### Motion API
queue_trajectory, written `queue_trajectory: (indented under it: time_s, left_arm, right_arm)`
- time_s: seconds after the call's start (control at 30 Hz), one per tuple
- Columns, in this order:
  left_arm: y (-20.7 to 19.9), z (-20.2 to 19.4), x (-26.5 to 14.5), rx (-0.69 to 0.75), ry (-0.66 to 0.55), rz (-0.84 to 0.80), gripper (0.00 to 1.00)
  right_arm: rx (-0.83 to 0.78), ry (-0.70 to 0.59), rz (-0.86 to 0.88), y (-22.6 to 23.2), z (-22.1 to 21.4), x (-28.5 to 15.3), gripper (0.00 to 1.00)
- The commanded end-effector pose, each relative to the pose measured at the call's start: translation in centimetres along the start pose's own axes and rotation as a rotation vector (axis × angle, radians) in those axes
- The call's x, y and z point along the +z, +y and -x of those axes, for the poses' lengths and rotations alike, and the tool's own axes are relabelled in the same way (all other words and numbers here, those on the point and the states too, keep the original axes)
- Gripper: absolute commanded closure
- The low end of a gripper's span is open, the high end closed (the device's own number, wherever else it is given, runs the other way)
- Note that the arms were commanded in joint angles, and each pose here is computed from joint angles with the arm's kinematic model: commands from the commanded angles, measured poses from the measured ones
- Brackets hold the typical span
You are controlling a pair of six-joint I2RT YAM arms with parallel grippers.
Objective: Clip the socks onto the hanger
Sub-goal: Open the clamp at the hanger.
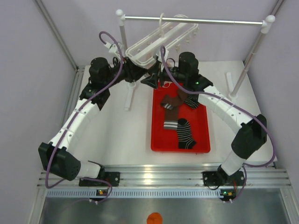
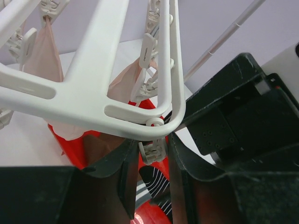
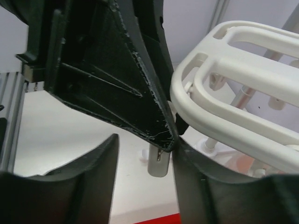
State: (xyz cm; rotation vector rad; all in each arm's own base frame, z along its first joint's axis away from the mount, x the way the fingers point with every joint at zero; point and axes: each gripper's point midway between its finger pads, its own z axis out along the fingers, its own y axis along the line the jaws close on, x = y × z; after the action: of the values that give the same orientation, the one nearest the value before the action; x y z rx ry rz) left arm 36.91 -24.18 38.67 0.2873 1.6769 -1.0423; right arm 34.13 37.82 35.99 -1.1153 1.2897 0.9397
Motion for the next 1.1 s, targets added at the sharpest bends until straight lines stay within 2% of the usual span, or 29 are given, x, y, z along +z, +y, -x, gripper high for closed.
queue_trajectory:
  time_s: [0.0, 0.03, 0.07, 0.1, 0.17, 0.2, 0.27, 0.37, 0.53, 0.77, 0.83, 0.87, 0.97, 1.0, 1.03, 1.07]
  left_arm:
    - [-1.2, 0.5, -0.3, 0.030, -0.015, -0.060, 1.00]
    - [-1.2, 0.5, -0.3, 0.026, -0.014, -0.060, 1.00]
    - [-1.0, 0.6, -0.3, 0.018, -0.020, -0.043, 1.00]
    - [-0.9, 0.7, -0.3, -0.004, -0.020, -0.029, 0.99]
    - [-0.2, 0.8, -0.3, -0.034, -0.025, 0.019, 0.87]
    - [-0.1, 1.0, -0.4, -0.048, -0.032, 0.031, 0.74]
    - [-0.1, 1.3, -0.6, -0.062, -0.047, 0.051, 0.67]
    - [0.1, 2.1, -1.0, -0.068, -0.082, 0.078, 0.50]
    - [0.3, 2.9, -1.1, -0.083, -0.111, 0.110, 0.49]
    - [1.3, 2.5, -0.9, -0.096, -0.111, 0.150, 0.55]
    - [1.6, 2.7, -0.8, -0.094, -0.123, 0.159, 0.62]
    - [1.7, 2.8, -0.8, -0.093, -0.127, 0.162, 0.71]
    - [1.8, 3.0, -0.7, -0.089, -0.137, 0.166, 0.87]
    - [1.8, 3.1, -0.7, -0.090, -0.138, 0.164, 1.00]
    - [1.9, 3.0, -0.7, -0.089, -0.136, 0.164, 1.00]
    - [1.8, 2.9, -0.7, -0.086, -0.133, 0.160, 1.00]
  right_arm:
    - [-0.069, -0.033, -0.058, -1.2, 2.1, 0.8, 0.59]
    - [-0.072, -0.033, -0.068, -1.3, 2.1, 0.8, 0.65]
    - [-0.074, -0.031, -0.089, -1.7, 2.2, 0.8, 0.81]
    - [-0.076, -0.028, -0.097, -1.8, 2.1, 0.8, 0.91]
    - [-0.081, -0.025, -0.132, -2.2, 2.2, 0.7, 1.00]
    - [-0.081, -0.024, -0.140, -2.2, 2.2, 0.8, 1.00]
    - [-0.084, -0.019, -0.181, -2.5, 1.9, 0.8, 1.00]
    - [-0.105, -0.017, -0.227, -2.4, 1.9, 1.0, 1.00]
    - [-0.146, -0.013, -0.275, -2.2, 1.8, 1.4, 1.00]
    - [-0.153, -0.018, -0.276, -1.9, 1.9, 1.4, 1.00]
    - [-0.154, -0.021, -0.260, -1.4, 2.0, 1.4, 1.00]
    - [-0.150, -0.021, -0.253, -1.3, 1.9, 1.4, 1.00]
    - [-0.149, -0.022, -0.239, -1.0, 2.0, 1.3, 0.99]
    - [-0.147, -0.015, -0.238, -0.9, 1.8, 1.2, 0.94]
    - [-0.142, -0.010, -0.239, -1.0, 1.6, 1.2, 0.89]
    - [-0.141, -0.007, -0.237, -0.9, 1.6, 1.1, 0.76]
